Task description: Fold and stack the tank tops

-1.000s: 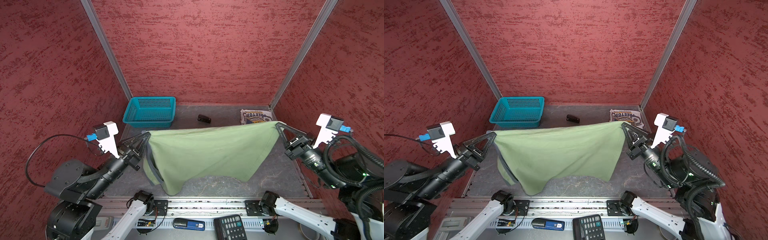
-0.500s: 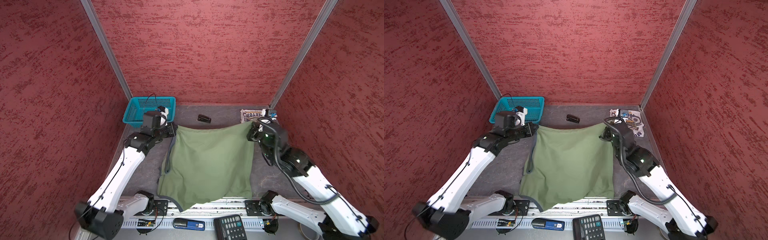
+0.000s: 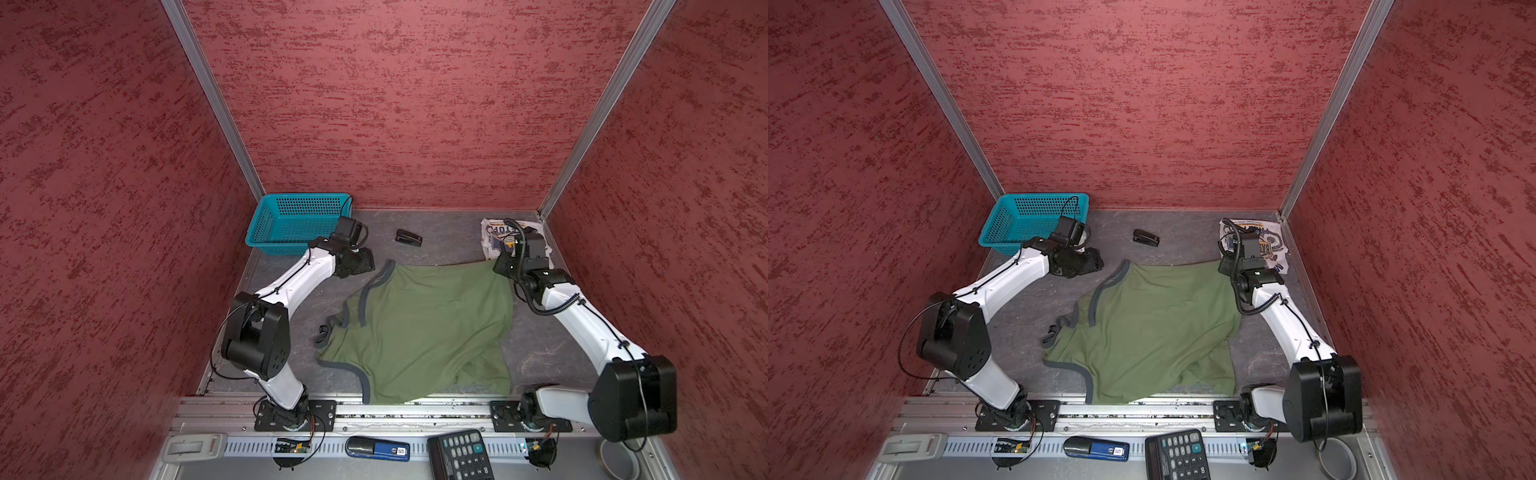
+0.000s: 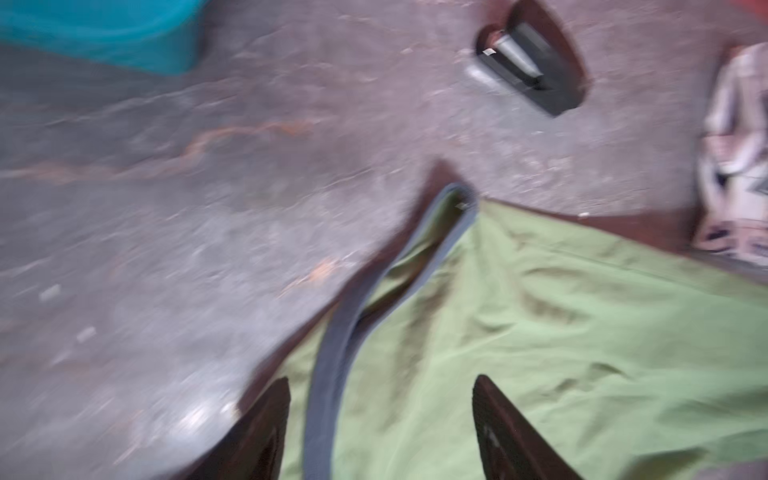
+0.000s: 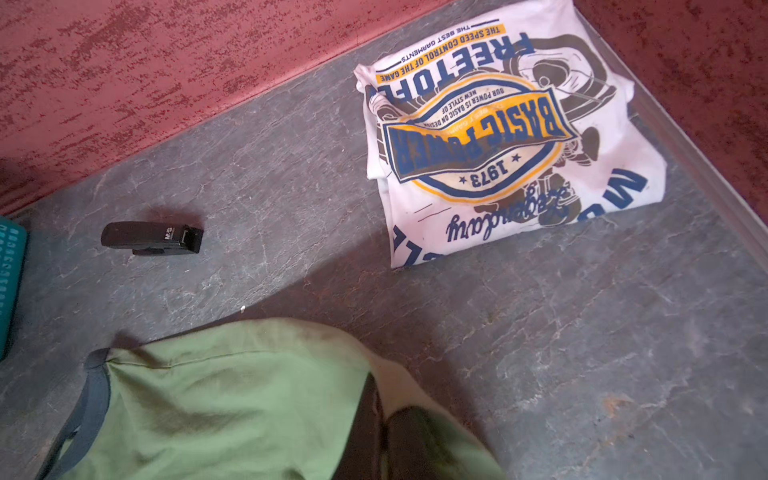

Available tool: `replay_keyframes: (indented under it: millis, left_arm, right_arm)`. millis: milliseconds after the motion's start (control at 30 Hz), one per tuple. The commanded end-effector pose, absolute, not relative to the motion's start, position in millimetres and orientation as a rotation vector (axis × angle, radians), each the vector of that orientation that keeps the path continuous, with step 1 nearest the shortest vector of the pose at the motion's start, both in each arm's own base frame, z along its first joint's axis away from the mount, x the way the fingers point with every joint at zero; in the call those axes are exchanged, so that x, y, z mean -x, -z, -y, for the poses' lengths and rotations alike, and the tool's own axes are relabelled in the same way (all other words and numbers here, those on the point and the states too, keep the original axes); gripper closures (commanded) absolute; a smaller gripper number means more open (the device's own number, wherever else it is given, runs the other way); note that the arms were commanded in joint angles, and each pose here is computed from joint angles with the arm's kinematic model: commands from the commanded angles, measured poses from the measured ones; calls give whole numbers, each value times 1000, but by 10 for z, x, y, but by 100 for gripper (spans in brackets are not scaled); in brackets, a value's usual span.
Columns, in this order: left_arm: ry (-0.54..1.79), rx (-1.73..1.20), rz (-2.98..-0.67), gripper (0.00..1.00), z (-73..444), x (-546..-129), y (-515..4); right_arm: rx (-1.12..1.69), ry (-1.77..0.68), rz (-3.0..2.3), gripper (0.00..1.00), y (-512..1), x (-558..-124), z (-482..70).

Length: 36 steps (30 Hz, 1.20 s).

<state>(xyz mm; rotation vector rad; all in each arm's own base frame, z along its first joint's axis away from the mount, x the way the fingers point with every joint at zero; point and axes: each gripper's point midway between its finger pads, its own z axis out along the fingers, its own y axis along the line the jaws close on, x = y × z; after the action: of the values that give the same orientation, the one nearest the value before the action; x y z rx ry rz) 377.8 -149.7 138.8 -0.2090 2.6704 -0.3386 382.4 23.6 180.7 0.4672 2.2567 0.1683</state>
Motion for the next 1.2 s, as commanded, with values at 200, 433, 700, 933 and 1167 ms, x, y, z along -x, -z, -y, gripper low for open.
replay_keyframes:
  millis: [200,433,700,933,1167]
  left_arm:
    - [-144,-146,-2872,30,1420,-2578,-964]
    - [-527,-399,-2887,28,1481,-2340,-732]
    - [-695,-432,-2888,41,1444,-2440,-530]
    - [-708,-270,-2815,73,1294,-2723,-690]
    - [-430,29,-2740,92,994,-3290,-1104]
  right_arm:
    - [-476,-269,-2213,100,-1835,-3953,-218]
    - [-485,-310,-2211,100,-1832,-3956,-202]
    - [-498,-324,-2199,100,-1853,-3908,-143]
    - [-501,-338,-2200,100,-1841,-3917,-144]
    - [-503,-345,-2211,100,-1804,-3934,-151]
